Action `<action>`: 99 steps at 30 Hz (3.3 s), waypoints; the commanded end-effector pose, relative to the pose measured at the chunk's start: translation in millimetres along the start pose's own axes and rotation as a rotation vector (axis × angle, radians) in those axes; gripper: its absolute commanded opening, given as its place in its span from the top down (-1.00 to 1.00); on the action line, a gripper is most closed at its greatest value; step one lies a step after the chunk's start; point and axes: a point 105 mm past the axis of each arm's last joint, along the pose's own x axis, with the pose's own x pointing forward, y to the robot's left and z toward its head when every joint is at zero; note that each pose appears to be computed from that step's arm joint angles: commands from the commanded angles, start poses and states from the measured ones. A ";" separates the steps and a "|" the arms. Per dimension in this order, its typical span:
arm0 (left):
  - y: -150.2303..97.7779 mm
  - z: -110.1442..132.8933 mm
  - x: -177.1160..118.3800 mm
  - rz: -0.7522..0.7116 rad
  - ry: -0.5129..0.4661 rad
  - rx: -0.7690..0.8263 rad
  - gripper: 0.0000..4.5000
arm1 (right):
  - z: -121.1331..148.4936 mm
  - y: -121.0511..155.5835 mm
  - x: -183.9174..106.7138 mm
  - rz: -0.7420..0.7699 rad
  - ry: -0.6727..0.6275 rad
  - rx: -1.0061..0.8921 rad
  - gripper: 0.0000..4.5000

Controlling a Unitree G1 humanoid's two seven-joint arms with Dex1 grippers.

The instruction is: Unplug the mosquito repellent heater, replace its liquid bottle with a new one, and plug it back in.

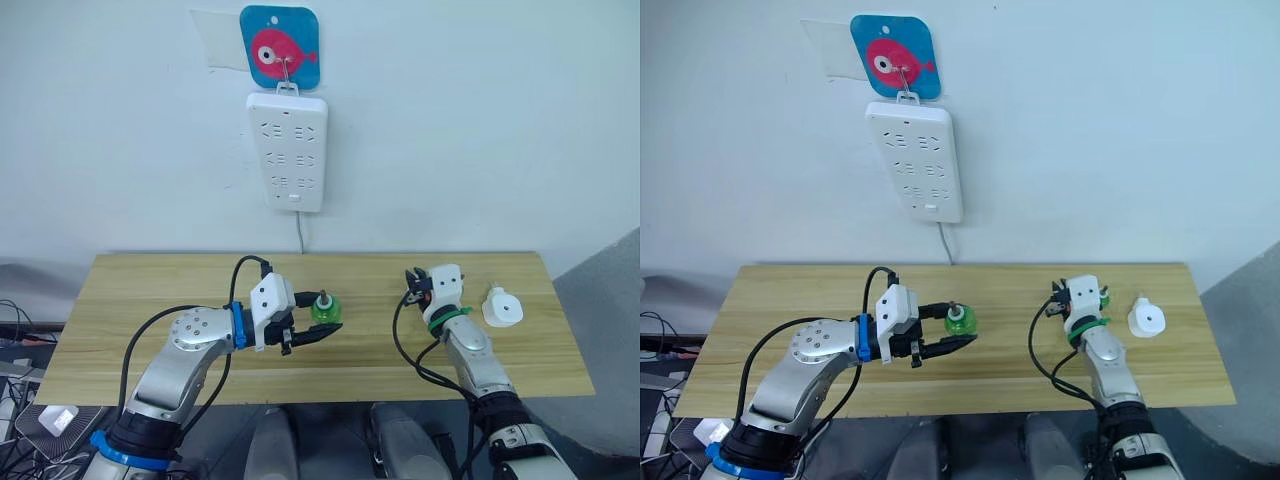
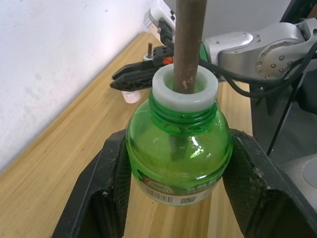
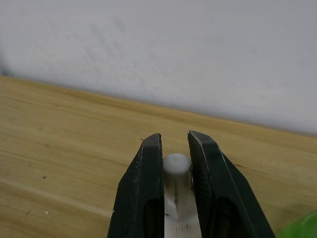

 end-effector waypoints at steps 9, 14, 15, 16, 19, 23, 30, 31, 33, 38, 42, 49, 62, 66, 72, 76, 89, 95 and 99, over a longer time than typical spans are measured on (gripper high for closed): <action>-3.7 13.3 3.1 -0.014 -0.051 0.027 0.01 | 5.3 -6.9 -2.7 -0.010 -0.053 0.010 -0.42; -5.6 11.9 2.5 -0.013 -0.051 0.024 0.01 | 30.6 -1.4 -16.3 0.067 -0.135 -0.013 -0.99; -6.2 11.1 1.7 -0.012 -0.050 0.022 0.01 | 44.5 3.1 -25.2 0.119 -0.166 -0.026 -0.99; -6.5 10.3 0.8 -0.010 -0.049 0.021 0.01 | 56.3 8.7 -33.9 0.173 -0.184 -0.030 -0.99; -6.3 7.2 -2.7 -0.016 -0.038 0.023 0.01 | 81.4 33.5 -60.2 0.411 -0.172 -0.001 -0.99; -2.7 6.9 -5.4 -0.036 -0.032 0.037 0.01 | 96.3 60.7 -94.4 0.744 -0.079 0.013 -0.70; -7.4 13.4 -1.5 -0.154 -0.048 0.057 0.01 | 109.4 96.6 -115.7 1.066 0.007 -0.031 -0.27; -8.1 14.8 -0.8 -0.168 -0.052 0.059 0.01 | 112.4 101.2 -111.0 1.064 -0.004 -0.023 -0.27; -8.5 16.4 -0.1 -0.182 -0.055 0.063 0.01 | 115.6 106.9 -104.5 1.055 -0.017 -0.015 -0.27; -8.2 21.8 1.8 -0.206 -0.062 0.075 0.01 | 121.0 121.4 -95.8 1.069 -0.050 0.000 -0.27; -7.5 22.6 2.0 -0.209 -0.062 0.077 0.01 | 123.2 123.8 -93.1 1.073 -0.064 0.000 -0.27; -7.1 24.0 4.4 -0.212 -0.068 0.076 0.01 | 124.7 132.8 -88.9 1.086 -0.085 -0.033 -0.27; -2.5 24.4 8.7 -0.181 -0.077 0.078 0.01 | 122.5 131.2 -79.7 1.072 -0.127 -0.151 0.63; -2.3 25.0 9.4 -0.173 -0.086 0.065 0.01 | 129.8 130.5 -78.2 1.059 -0.153 -0.098 0.63; 7.2 35.4 4.8 -0.090 -0.146 0.011 -0.88 | 145.8 108.3 -68.6 0.922 -0.163 0.105 0.63; 16.0 49.3 2.3 0.052 -0.221 0.003 -1.00 | 151.1 74.2 -57.4 0.724 -0.129 0.341 0.63; 16.1 92.8 42.3 0.368 -0.449 0.163 -1.00 | 183.4 48.7 -60.2 0.599 -0.096 1.141 0.63; 18.5 93.2 52.9 0.384 -0.452 0.173 -1.00 | 187.0 53.2 -62.2 0.617 -0.056 1.143 0.63; 21.4 97.9 55.3 0.388 -0.469 0.186 -1.00 | 187.6 56.1 -62.3 0.623 -0.046 1.138 0.63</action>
